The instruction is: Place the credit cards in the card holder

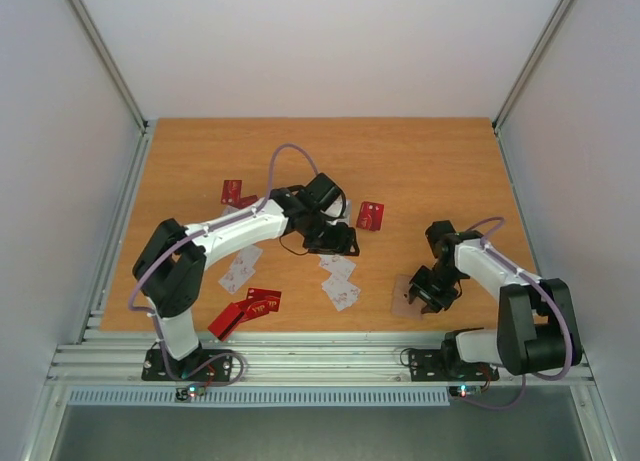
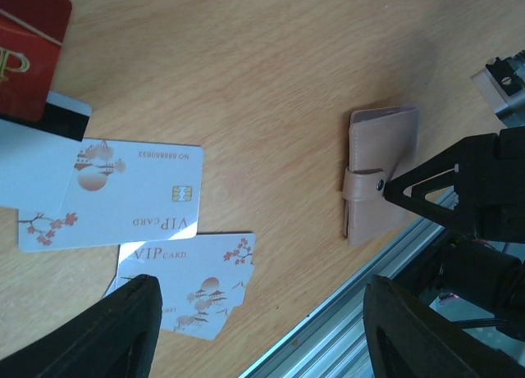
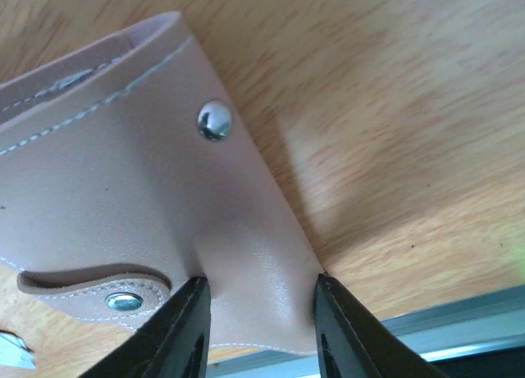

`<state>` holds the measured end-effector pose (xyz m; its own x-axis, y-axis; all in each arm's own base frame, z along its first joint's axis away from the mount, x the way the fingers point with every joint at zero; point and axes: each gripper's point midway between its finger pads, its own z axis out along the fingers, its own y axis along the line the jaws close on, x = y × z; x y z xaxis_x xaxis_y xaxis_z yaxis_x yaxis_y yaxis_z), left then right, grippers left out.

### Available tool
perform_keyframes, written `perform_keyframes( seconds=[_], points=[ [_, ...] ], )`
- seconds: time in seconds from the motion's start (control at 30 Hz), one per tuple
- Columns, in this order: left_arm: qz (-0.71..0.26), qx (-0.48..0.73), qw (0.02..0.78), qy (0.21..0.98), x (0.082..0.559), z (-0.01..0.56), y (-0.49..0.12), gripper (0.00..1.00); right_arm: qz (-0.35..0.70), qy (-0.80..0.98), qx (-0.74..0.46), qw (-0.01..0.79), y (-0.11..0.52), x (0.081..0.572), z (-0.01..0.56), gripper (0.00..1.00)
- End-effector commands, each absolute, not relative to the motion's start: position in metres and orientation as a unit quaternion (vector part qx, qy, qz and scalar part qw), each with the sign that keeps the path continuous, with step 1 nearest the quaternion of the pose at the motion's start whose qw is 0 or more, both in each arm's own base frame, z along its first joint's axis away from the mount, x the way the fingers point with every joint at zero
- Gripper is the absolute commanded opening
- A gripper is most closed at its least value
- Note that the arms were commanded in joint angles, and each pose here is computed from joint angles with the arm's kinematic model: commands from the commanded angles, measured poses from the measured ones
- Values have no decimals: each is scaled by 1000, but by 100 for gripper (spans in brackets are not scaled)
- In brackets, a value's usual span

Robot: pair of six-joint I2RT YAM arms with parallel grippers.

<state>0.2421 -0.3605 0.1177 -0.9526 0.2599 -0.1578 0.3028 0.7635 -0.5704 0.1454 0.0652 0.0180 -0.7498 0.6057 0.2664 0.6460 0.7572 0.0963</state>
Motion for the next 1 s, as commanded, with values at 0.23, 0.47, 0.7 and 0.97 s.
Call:
perform_keyframes(
  seconds=[0.23,0.47,0.7,0.97],
  points=[
    [-320,175,33,931,245,118,-375,65,-149,-935,-304,107,86,171,-1,13],
    [-320,177,34,930,247,123,-376,63,-186,-941,-262,107,101,179,19,7],
    [-340,177,58,922,252,155,-374,69,-234,-946,-217,61,114,205,69,2],
    [-385,124,104,908,274,212,-345,78,-320,-929,-183,24,140,227,132,1]
  ],
)
